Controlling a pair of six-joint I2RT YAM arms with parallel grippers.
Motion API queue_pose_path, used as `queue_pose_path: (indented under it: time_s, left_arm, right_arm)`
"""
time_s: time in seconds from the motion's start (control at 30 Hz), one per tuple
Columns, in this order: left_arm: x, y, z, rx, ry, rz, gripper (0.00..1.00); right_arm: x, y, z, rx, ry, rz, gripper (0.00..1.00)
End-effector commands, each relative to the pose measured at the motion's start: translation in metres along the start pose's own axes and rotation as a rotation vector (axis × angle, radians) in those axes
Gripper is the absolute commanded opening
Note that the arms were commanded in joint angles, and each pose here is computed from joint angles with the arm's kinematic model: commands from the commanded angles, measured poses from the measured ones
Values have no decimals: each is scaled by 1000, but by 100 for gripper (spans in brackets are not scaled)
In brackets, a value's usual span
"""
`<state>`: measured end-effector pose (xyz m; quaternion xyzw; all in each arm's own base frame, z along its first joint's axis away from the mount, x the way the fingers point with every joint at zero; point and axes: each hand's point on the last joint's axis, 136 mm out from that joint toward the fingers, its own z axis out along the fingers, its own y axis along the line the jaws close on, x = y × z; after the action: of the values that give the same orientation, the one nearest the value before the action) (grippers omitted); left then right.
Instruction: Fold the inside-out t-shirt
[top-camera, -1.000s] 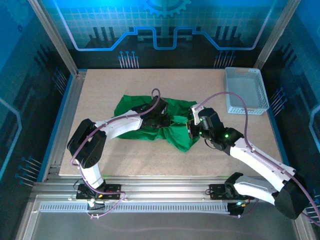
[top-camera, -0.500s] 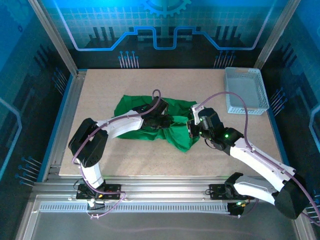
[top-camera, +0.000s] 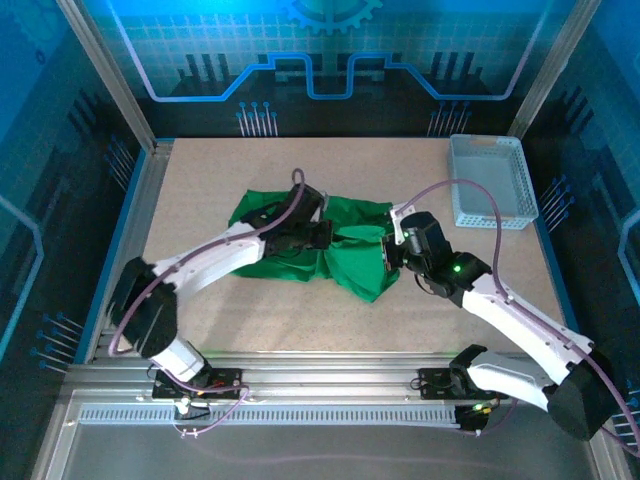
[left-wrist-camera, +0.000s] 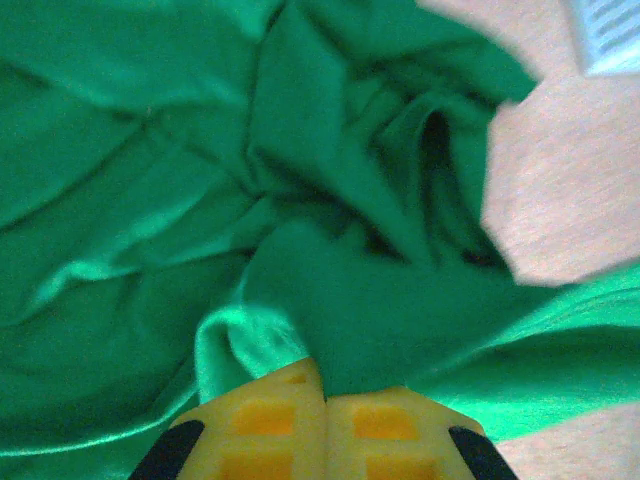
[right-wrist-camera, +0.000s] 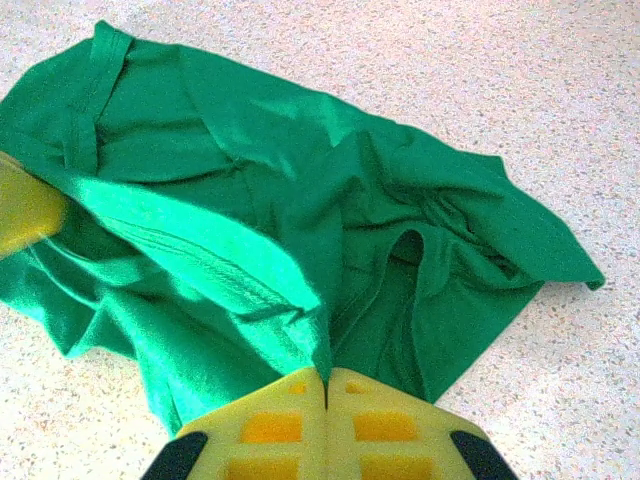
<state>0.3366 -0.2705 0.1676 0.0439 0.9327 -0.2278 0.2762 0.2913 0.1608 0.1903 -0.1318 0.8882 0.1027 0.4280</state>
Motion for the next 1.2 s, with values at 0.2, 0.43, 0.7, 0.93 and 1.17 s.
queue_pose_path:
  time_s: [0.2, 0.43, 0.7, 0.93, 1.17]
  left_arm:
    - [-9, 22, -7, 76, -48, -119, 0]
    - [-2, 33, 2, 14, -8, -106, 31]
    - [23, 161, -25, -425, 12, -274, 49]
    - [50, 245, -36, -557, 32, -526, 51]
    - [53, 228, -3, -420, 99, -542, 50]
  right_arm:
    - [-11, -16, -12, 3, -48, 46, 0]
    - [-17, -29, -17, 31, -58, 100, 0]
    - [-10, -91, -37, 208, -68, 285, 0]
    - [17, -119, -39, 257, -45, 422, 0]
    - [19, -116, -37, 230, -42, 423, 0]
